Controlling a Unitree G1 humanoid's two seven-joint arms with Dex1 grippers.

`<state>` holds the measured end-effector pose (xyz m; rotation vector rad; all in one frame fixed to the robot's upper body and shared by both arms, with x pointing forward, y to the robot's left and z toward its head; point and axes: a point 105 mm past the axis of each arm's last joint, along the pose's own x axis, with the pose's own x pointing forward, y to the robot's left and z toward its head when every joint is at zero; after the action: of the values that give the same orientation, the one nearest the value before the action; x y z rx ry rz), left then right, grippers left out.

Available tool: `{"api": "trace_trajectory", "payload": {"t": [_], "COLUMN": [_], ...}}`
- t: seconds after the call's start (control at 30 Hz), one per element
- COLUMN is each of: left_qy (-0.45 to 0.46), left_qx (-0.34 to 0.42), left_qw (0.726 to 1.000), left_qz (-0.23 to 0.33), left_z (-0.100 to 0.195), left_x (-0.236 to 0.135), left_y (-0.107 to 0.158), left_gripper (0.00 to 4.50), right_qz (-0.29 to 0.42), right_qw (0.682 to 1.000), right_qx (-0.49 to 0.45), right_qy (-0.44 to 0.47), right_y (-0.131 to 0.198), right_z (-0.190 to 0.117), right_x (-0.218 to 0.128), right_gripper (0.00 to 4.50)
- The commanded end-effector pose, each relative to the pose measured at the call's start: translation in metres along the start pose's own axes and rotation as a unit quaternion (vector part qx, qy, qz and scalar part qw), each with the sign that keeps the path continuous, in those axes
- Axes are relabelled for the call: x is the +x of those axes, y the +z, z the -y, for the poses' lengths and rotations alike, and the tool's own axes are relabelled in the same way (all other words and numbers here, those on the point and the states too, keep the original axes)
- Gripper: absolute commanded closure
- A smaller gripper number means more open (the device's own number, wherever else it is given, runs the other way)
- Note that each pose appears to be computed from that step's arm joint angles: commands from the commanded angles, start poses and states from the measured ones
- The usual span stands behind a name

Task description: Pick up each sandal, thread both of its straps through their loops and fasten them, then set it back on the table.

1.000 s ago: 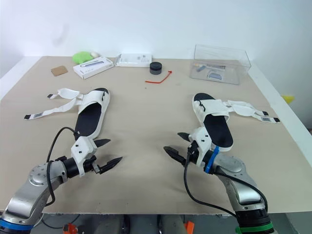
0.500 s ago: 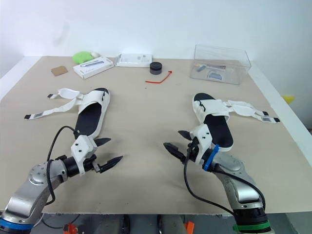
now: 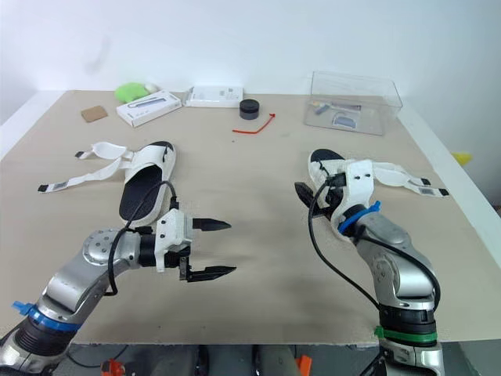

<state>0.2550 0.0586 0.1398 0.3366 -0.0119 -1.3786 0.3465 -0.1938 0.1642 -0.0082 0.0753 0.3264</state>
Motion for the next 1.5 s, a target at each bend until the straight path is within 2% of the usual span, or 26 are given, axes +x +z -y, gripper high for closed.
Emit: {"api": "trace_trajectory", "payload": {"t": [0.03, 0.5, 0.97, 1.1, 1.13, 1.2, 1.27, 1.3, 1.33, 1.37, 1.4, 1.5], "left_qy": [-0.010, 0.058, 0.124, 0.126, 0.126, 0.126, 0.129, 0.132, 0.134, 0.135, 0.136, 0.133], "left_qx": [0.014, -0.007, 0.004, 0.005, 0.006, 0.007, 0.006, 0.006, 0.006, 0.006, 0.004, 0.001], "left_qw": [1.000, 0.997, 0.991, 0.991, 0.991, 0.991, 0.991, 0.990, 0.990, 0.990, 0.990, 0.990], "left_qz": [0.009, 0.057, 0.059, 0.050, 0.046, 0.044, 0.044, 0.044, 0.044, 0.044, 0.045, 0.040], "left_z": [0.000, -0.014, -0.032, -0.031, -0.030, -0.029, -0.030, -0.031, -0.031, -0.032, -0.032, -0.033], "left_x": [0.003, 0.004, 0.002, 0.001, 0.001, 0.001, 0.000, -0.001, -0.003, -0.004, -0.009, -0.023], "left_y": [0.006, 0.020, 0.024, 0.020, 0.019, 0.018, 0.018, 0.018, 0.018, 0.019, 0.020, 0.020], "left_gripper": [0.08, 0.08, 0.08, 0.00, 0.00, 0.00, 0.00, 0.00, 0.00, 0.00, 0.00, 0.00], "right_qz": [0.011, -0.016, -0.012, -0.001, 0.000, 0.003, 0.010, 0.014, 0.017, 0.020, 0.025, 0.031], "right_qw": [0.999, 0.998, 0.997, 0.998, 0.998, 0.999, 0.998, 0.998, 0.997, 0.996, 0.992, 0.962], "right_qx": [-0.011, 0.013, 0.009, -0.024, -0.033, -0.045, -0.065, -0.068, -0.072, -0.080, -0.090, -0.130], "right_qy": [-0.028, -0.065, -0.080, -0.054, -0.047, -0.031, -0.008, 0.005, 0.017, 0.035, 0.081, 0.240], "right_y": [0.011, -0.001, -0.017, -0.012, -0.011, -0.011, -0.009, -0.008, -0.007, -0.006, -0.003, 0.004], "right_z": [0.009, 0.029, 0.048, 0.039, 0.036, 0.031, 0.024, 0.020, 0.017, 0.012, -0.002, -0.048], "right_x": [-0.006, -0.017, 0.027, 0.038, 0.040, 0.043, 0.045, 0.045, 0.045, 0.045, 0.043, 0.029], "right_gripper": [0.00, 0.00, 0.00, 1.09, 1.75, 2.59, 2.70, 3.16, 3.88, 3.96, 4.47, 4.47]}}
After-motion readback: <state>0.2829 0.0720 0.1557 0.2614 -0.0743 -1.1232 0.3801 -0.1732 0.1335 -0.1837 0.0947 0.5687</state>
